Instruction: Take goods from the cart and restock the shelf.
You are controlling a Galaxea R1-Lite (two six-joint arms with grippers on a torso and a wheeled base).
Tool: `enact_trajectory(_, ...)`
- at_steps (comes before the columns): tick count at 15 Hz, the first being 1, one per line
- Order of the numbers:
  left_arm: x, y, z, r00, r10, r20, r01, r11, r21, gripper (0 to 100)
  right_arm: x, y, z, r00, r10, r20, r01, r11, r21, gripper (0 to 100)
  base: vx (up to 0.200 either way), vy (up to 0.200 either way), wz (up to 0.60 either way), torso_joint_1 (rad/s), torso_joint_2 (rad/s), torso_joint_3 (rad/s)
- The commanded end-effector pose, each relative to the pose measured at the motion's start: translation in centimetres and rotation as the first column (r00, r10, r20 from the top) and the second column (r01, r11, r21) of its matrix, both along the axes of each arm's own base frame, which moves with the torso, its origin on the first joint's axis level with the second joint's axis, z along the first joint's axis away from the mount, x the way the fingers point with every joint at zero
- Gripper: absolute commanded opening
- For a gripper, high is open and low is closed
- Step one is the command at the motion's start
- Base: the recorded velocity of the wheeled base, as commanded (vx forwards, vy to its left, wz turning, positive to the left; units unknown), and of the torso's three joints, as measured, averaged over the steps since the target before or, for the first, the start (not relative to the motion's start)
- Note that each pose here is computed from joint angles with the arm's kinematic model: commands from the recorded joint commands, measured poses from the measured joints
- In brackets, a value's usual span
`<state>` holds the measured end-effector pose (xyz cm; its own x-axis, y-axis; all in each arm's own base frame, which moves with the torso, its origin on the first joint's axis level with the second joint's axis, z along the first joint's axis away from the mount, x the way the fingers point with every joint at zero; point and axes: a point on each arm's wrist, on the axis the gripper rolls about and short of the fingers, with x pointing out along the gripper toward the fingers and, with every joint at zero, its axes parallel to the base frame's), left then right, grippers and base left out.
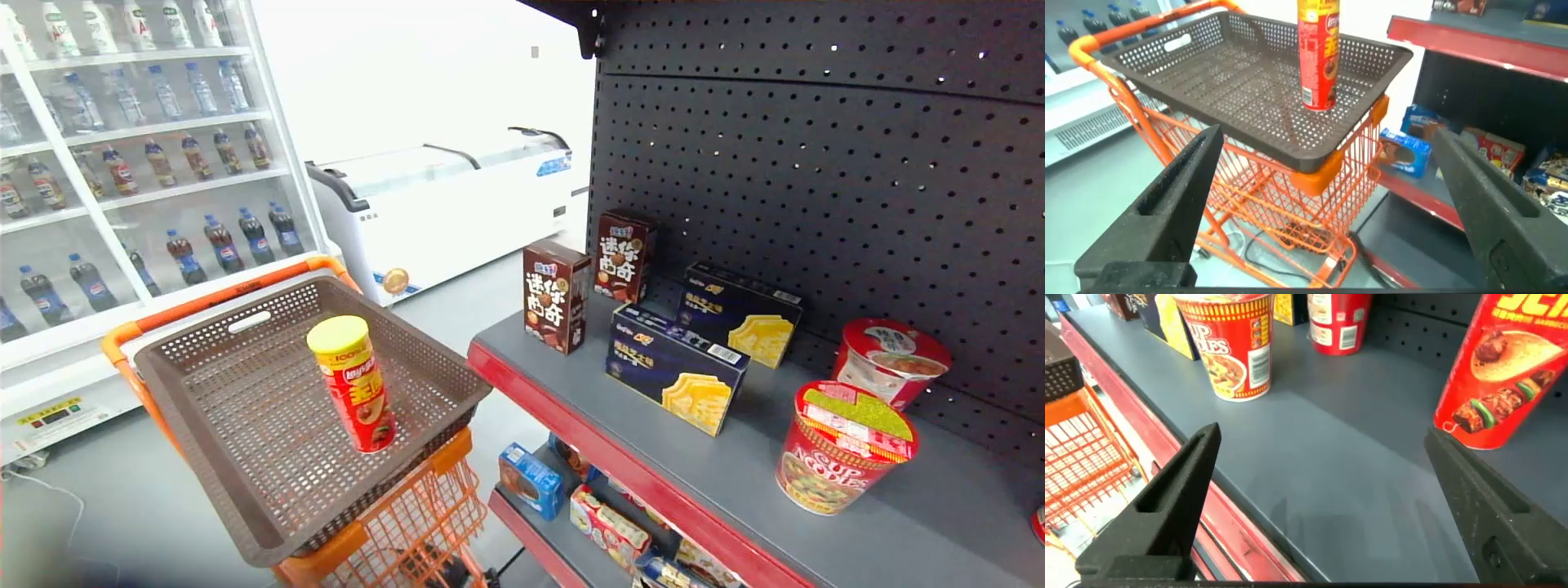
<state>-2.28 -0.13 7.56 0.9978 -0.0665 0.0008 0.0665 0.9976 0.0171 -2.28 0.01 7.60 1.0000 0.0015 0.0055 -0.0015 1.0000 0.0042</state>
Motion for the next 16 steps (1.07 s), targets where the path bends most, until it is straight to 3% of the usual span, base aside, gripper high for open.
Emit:
enact_trajectory(1, 0.0, 0.0, 0.0, 1.0, -0.001, 0.001, 0.001, 1.0, 0.0, 100, 0.0, 0.0, 0.0, 1.0, 0.0, -0.001, 0.0, 1.0, 0.0, 100, 0.0, 0.0, 0.0, 0.0, 0.0, 0.0)
enact_trajectory(10, 0.0, 0.0, 0.1, 1.0, -0.001, 0.009, 0.001, 1.0, 0.003, 100, 0.0, 0.0, 0.0, 1.0, 0.0, -0.001, 0.0, 1.0, 0.0, 100, 0.0, 0.0, 0.0, 0.0, 0.0, 0.0)
enact_trajectory(11, -0.8, 0.0, 3.8, 0.994, -0.004, 0.106, 0.0, 0.999, 0.039, 100, 0.0, 0.0, 0.0, 1.0, -0.001, -0.001, 0.001, 1.0, 0.0, 100, 0.0, 0.0, 0.0, 0.0, 0.0, 0.0)
enact_trajectory(12, 0.4, 0.0, 8.9, 0.999, -0.024, 0.025, 0.022, 0.997, 0.067, 100, 0.0, 0.0, 0.0, 1.0, 0.0, -0.001, 0.0, 1.0, 0.0, 100, 0.0, 0.0, 0.0, 0.0, 0.0, 0.0)
enact_trajectory(13, 2.2, 0.0, 11.4, 0.998, -0.029, -0.047, 0.031, 0.998, 0.059, 100, 0.0, 0.0, 0.0, 1.0, 0.0, -0.001, 0.0, 1.0, 0.0, 100, 0.0, 0.0, 0.0, 0.0, 0.0, 0.0)
enact_trajectory(14, 3.8, -0.1, 13.2, 0.996, -0.029, -0.08, 0.035, 0.997, 0.074, 100, 0.0, 0.0, 0.0, 1.0, 0.0, -0.001, 0.0, 1.0, 0.0, 100, 0.0, 0.0, 0.0, 0.0, 0.0, 0.0)
enact_trajectory(16, 7.6, -0.2, 13.5, 0.98, -0.048, -0.194, 0.075, 0.988, 0.132, 100, 0.0, 0.0, 0.0, 1.0, 0.0, -0.001, 0.0, 1.0, 0.0, 100, 0.0, 0.0, 0.0, 0.0, 0.0, 0.0)
